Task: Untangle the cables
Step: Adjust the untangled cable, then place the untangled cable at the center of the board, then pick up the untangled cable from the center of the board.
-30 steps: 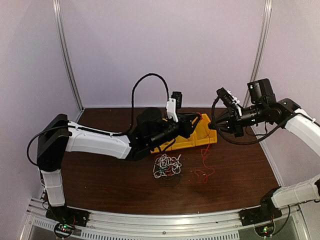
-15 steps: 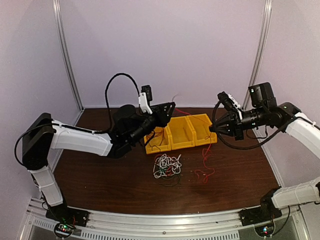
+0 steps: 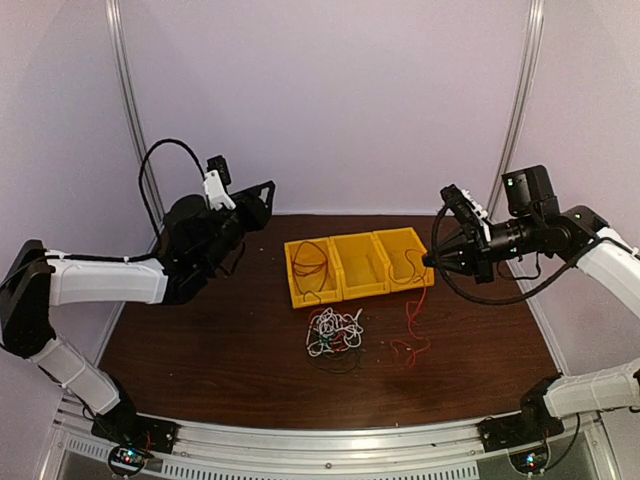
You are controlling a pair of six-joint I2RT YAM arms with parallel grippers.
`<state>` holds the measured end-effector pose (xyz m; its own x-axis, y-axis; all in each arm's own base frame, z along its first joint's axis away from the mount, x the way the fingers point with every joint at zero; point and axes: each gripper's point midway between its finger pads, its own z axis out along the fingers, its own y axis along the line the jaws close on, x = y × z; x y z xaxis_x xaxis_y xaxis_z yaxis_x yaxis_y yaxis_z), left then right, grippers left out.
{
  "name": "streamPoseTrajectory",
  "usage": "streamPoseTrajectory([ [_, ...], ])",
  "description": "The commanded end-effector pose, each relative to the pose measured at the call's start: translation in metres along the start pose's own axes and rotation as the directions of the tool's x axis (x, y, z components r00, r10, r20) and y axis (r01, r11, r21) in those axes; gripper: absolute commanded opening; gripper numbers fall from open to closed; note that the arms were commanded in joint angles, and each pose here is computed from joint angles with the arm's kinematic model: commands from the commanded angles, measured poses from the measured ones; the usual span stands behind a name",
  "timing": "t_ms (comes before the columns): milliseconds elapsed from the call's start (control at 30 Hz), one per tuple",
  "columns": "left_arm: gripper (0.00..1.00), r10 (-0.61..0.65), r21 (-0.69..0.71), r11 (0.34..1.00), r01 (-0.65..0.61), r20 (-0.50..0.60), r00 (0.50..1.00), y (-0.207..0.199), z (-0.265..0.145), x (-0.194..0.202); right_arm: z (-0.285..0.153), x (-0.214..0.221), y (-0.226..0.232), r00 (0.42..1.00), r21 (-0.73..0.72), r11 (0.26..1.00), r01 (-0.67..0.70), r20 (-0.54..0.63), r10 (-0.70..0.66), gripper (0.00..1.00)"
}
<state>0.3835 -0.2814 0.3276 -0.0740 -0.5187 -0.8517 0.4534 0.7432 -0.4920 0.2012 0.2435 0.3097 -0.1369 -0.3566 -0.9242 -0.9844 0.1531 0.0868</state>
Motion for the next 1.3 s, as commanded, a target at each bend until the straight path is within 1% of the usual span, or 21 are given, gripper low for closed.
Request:
streamPoseTrajectory([
  [0,0.43,0.094,0.189,0.979,-0.073,-0.107,0.99,-0.029,-0.016,0.028,-0.007,-0.004,-0.007,0.998,0.068,0.996,0.05,-0.027,-0.048,0.0],
  [100,0.44,0.113,0.268,0.961,-0.066,-0.162,0.98,-0.043,-0.033,0.046,-0.008,0.009,-0.018,0.993,0.118,0.99,0.071,-0.105,-0.059,0.0],
  [167,0.44,0.147,0.301,0.95,-0.084,-0.195,0.97,-0.052,-0.045,0.058,-0.007,0.027,-0.026,0.984,0.146,0.986,0.086,-0.169,-0.061,0.0],
  [233,0.45,0.194,0.334,0.936,-0.113,-0.22,0.956,-0.062,-0.055,0.07,-0.003,0.055,-0.037,0.968,0.187,0.978,0.088,-0.248,-0.04,0.0],
  [333,0.45,0.247,0.376,0.918,-0.13,-0.283,0.927,-0.071,-0.064,0.089,0.004,0.103,-0.044,0.934,0.194,0.978,0.08,-0.358,-0.006,0.0],
  [367,0.45,0.263,0.381,0.914,-0.137,-0.301,0.917,-0.073,-0.065,0.093,0.005,0.119,-0.045,0.918,0.192,0.978,0.077,-0.396,0.005,0.02],
  [433,0.45,0.304,0.379,0.91,-0.167,-0.338,0.891,-0.071,-0.068,0.102,0.008,0.151,-0.044,0.881,0.176,0.981,0.081,-0.473,0.012,0.17],
  [500,0.45,0.317,0.374,0.91,-0.181,-0.345,0.884,-0.069,-0.07,0.104,0.01,0.175,-0.043,0.85,0.16,0.985,0.067,-0.525,0.027,0.31],
  [533,0.45,0.323,0.379,0.907,-0.184,-0.346,0.881,-0.068,-0.071,0.106,0.01,0.182,-0.042,0.839,0.154,0.987,0.056,-0.543,0.037,0.35],
  [600,0.45,0.354,0.443,0.878,-0.179,-0.352,0.866,-0.078,-0.074,0.113,0.01,0.186,-0.039,0.83,0.148,0.988,0.035,-0.555,0.054,0.39],
  [667,0.46,0.397,0.507,0.844,-0.176,-0.37,0.84,-0.093,-0.076,0.126,0.006,0.178,-0.036,0.841,0.151,0.988,0.036,-0.539,0.052,0.42],
  [733,0.46,0.442,0.548,0.818,-0.175,-0.404,0.801,-0.108,-0.075,0.145,0.0,0.164,-0.037,0.863,0.185,0.981,0.055,-0.503,0.047,0.45],
  [767,0.46,0.454,0.57,0.805,-0.165,-0.412,0.79,-0.121,-0.071,0.148,-0.004,0.155,-0.039,0.879,0.211,0.975,0.067,-0.475,0.042,0.46],
  [833,0.47,0.475,0.603,0.787,-0.13,-0.457,0.752,-0.139,-0.069,0.168,-0.015,0.137,-0.049,0.909,0.281,0.956,0.078,-0.414,0.047,0.49],
  [900,0.47,0.484,0.61,0.786,-0.099,-0.509,0.712,-0.151,-0.065,0.189,-0.027,0.124,-0.063,0.934,0.363,0.93,0.059,-0.348,0.077,0.52],
  [967,0.47,0.488,0.614,0.787,-0.063,-0.557,0.672,-0.164,-0.061,0.209,-0.04,0.117,-0.081,0.953,0.45,0.893,0.014,-0.276,0.124,0.53],
  [1000,0.47,0.5,0.621,0.783,-0.04,-0.59,0.634,-0.169,-0.063,0.228,-0.046,0.113,-0.088,0.962,0.476,0.879,-0.016,-0.231,0.143,0.54],
  [1100,0.48,0.538,0.629,0.777,-0.019,-0.647,0.54,-0.185,-0.066,0.265,-0.065,0.112,-0.113,0.975,0.549,0.829,-0.107,-0.106,0.196,0.54],
  [1167,0.48,0.572,0.646,0.763,-0.015,-0.664,0.482,-0.189,-0.07,0.285,-0.079,0.115,-0.131,0.971,0.611,0.773,-0.171,-0.028,0.237,0.54],
  [1200,0.49,0.59,0.656,0.755,-0.024,-0.662,0.461,-0.19,-0.072,0.292,-0.084,0.117,-0.138,0.967,0.635,0.747,-0.196,0.0,0.253,0.55],
  [1267,0.5,0.621,0.673,0.738,-0.039,-0.656,0.428,-0.188,-0.075,0.304,-0.089,0.116,-0.143,0.965,0.662,0.722,-0.202,0.011,0.26,0.55],
])
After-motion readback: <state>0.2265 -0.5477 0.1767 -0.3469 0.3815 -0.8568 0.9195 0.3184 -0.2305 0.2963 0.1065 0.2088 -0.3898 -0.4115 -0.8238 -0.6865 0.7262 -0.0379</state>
